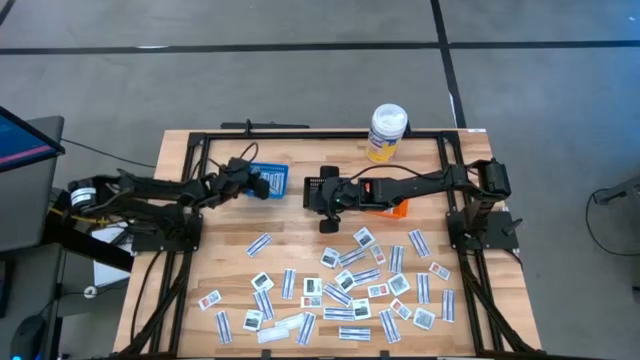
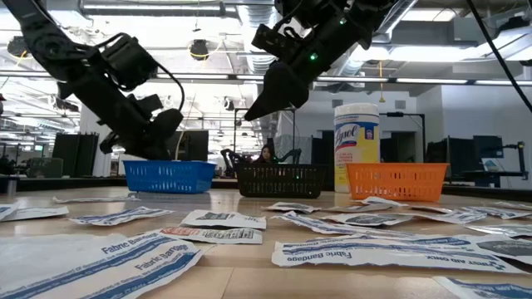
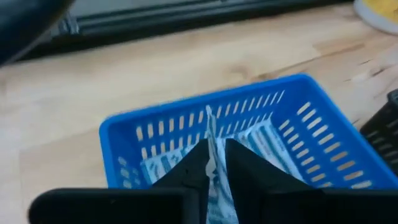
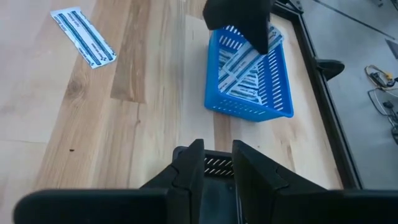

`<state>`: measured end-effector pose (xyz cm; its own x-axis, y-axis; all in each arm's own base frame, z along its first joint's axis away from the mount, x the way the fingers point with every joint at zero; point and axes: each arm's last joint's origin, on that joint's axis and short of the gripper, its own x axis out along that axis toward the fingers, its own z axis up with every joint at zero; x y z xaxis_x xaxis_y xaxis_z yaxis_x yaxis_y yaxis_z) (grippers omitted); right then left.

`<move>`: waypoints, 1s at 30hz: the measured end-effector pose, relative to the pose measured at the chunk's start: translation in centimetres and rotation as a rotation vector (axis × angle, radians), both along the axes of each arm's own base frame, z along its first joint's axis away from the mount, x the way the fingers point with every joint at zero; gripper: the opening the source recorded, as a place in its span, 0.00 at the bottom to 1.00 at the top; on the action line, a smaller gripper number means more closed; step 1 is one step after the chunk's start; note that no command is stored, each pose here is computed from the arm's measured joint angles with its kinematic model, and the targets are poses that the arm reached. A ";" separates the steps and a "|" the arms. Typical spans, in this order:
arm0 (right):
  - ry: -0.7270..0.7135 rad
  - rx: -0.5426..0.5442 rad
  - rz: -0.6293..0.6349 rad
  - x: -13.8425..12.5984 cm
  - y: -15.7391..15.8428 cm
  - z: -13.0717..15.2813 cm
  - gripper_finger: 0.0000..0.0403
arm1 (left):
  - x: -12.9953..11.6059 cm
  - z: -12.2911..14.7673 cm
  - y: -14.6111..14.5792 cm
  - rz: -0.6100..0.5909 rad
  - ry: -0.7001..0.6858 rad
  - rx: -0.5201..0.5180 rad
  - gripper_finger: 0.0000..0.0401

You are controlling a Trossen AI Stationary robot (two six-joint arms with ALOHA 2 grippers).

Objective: Pick & Place First Aid Supplies
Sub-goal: Put the bandage into the blue container

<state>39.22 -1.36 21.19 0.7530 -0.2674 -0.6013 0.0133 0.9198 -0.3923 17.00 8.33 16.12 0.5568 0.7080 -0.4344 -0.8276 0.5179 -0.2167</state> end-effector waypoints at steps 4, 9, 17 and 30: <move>0.000 0.002 0.002 0.0 0.0 0.0 0.19 | 0.0 0.8 0.1 -0.050 0.025 0.105 0.17; 0.002 0.002 0.003 0.0 0.0 0.0 0.19 | -0.2 2.2 -0.4 -0.184 -0.003 0.175 0.17; 0.003 0.004 0.005 0.0 0.0 0.0 0.19 | -0.2 2.5 -0.6 -0.258 -0.015 0.183 0.06; 0.003 0.004 0.005 0.0 0.0 0.0 0.19 | 0.1 2.5 -1.2 -0.470 -0.009 0.192 0.05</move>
<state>39.20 -1.34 21.18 0.7526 -0.2608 -0.6047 0.0073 0.9215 -0.3884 17.12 7.08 18.63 0.8373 0.4470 -0.3147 -0.4944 0.8649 -0.0869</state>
